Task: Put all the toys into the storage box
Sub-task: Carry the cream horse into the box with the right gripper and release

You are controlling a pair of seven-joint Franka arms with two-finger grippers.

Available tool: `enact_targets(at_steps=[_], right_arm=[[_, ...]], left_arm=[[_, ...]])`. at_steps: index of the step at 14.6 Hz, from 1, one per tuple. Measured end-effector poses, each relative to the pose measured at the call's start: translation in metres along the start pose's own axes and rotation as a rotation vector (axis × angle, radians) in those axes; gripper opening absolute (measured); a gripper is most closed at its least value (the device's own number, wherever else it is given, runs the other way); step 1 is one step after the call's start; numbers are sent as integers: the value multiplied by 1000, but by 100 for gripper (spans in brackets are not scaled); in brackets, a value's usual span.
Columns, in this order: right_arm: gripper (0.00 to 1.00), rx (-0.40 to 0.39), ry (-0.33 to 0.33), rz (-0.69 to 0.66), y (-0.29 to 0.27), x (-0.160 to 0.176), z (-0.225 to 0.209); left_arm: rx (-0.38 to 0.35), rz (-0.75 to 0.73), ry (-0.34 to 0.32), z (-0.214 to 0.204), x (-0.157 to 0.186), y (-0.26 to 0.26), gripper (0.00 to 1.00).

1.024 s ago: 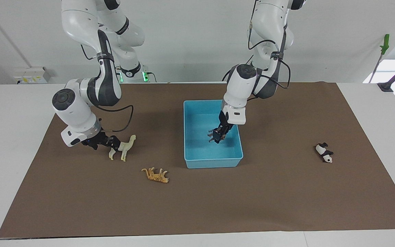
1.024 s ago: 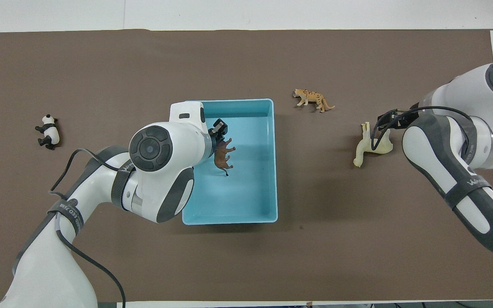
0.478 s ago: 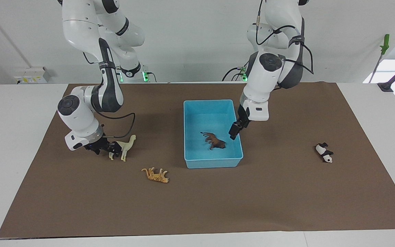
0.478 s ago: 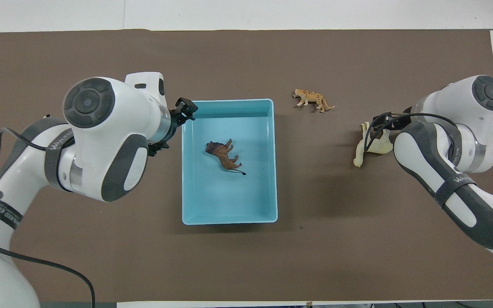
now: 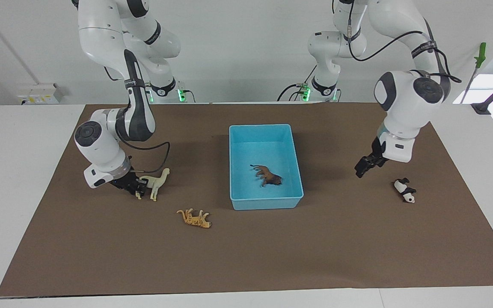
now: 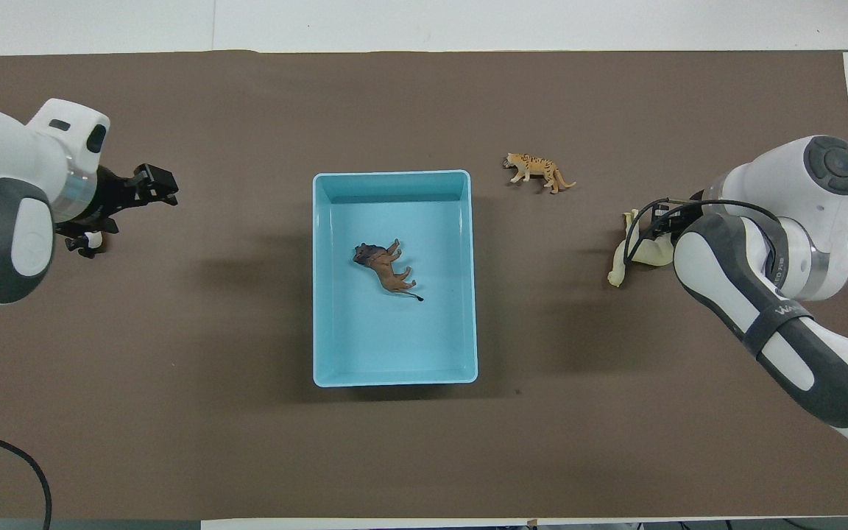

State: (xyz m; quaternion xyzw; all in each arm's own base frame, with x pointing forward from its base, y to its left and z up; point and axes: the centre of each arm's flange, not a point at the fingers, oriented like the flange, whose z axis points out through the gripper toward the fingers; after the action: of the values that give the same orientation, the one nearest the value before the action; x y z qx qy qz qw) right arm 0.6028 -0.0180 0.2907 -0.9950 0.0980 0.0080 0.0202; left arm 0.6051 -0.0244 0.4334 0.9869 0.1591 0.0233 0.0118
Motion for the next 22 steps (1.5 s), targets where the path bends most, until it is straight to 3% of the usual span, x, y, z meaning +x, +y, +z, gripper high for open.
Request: enact_targets(at_steps=[1,4,8,10,12,17,20,22], right_arm=[[17,0,0,0,0,0,0],[14,-3,-6,-1,-1,6,-14],[14,-3,6,-50,-38,32,-126],[14,6,43,-119,-87,30,-185],[14,13,55,-149,-143,14,-211],[14,29,68,-229,-301,-61,-207],[14,43,72,-206,-362,-104,-194],[14,58,81,-193,-388,-121,-182]], left_arm=[[13,35,18,0,10,-22,100],[34,94,100,18,33,-63,100],[78,170,115,71,48,-89,100],[103,198,102,92,50,-95,100],[108,213,98,102,52,-106,100],[108,224,84,123,43,-121,100],[107,218,69,137,34,-127,100],[108,210,60,142,31,-133,94]])
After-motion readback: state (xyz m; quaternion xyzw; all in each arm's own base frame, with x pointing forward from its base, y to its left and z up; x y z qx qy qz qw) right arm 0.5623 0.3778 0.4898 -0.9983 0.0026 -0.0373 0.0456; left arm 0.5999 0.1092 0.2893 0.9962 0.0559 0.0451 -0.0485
